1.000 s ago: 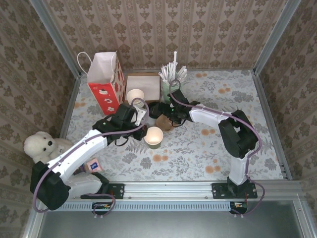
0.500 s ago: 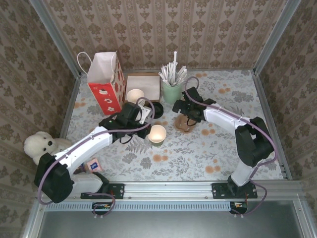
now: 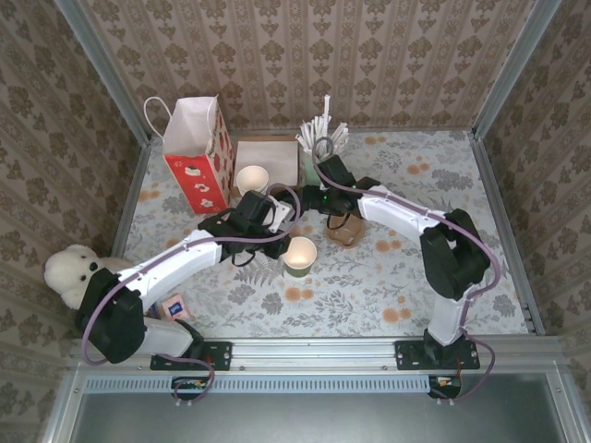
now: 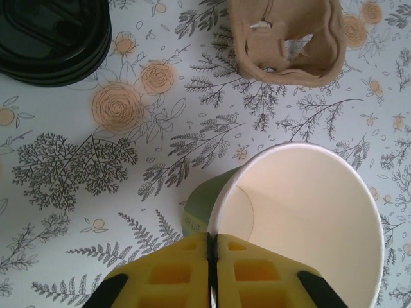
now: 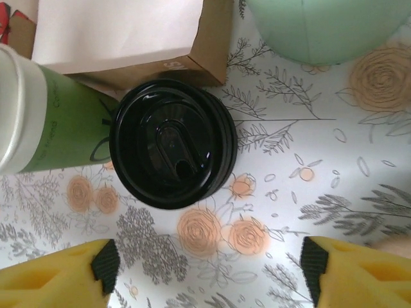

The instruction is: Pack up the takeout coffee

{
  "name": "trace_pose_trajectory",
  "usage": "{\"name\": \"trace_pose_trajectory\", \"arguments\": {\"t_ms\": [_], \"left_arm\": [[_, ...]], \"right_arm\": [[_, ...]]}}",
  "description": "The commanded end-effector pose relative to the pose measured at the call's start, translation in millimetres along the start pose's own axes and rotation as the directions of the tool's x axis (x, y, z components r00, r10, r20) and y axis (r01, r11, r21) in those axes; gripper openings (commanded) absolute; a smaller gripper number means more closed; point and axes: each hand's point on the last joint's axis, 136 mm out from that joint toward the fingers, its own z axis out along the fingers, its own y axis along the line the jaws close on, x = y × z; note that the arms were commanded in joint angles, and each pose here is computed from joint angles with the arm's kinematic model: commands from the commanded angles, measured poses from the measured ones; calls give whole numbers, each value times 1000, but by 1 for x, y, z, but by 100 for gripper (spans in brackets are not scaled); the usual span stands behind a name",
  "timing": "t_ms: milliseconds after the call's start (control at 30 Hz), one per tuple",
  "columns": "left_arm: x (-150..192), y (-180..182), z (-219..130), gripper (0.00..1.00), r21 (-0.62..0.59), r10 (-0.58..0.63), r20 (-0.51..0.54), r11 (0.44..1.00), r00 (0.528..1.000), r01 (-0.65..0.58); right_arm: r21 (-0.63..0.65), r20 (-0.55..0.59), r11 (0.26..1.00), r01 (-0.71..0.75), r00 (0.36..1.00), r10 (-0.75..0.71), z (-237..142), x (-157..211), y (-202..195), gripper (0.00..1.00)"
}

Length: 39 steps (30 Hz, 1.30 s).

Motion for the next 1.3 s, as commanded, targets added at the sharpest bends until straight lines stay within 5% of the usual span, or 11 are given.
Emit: {"name": "trace_pose_trajectory", "arguments": {"t_ms": [0,200,400,733,1100,1267], "left_arm": [[-12,-10,-12,16,26,31,31,999,999,-32],[-19,-7,-32,47,21,4,99,1000,995,-6],[-36,6,-63,98,8,-85,239,996,967,85],[-53,76,-103,100,-112,-338,553,876,761,470],[-37,96,-97,100,-156,-359,555,841,750,518],[-39,97,-93,100,-153,-350,549,851,759,503]], "right_arm": [[62,6,997,35,999,-36,15,-4,0,69],[111,53,991,71,996,-78,35,-15,1,55],[154,68,983,97,992,-108,52,-22,-2,48],[187,77,973,138,985,-154,73,-28,-4,43],[176,59,963,203,975,-216,78,-31,3,21],[207,76,953,222,967,-242,63,-39,2,21]]}}
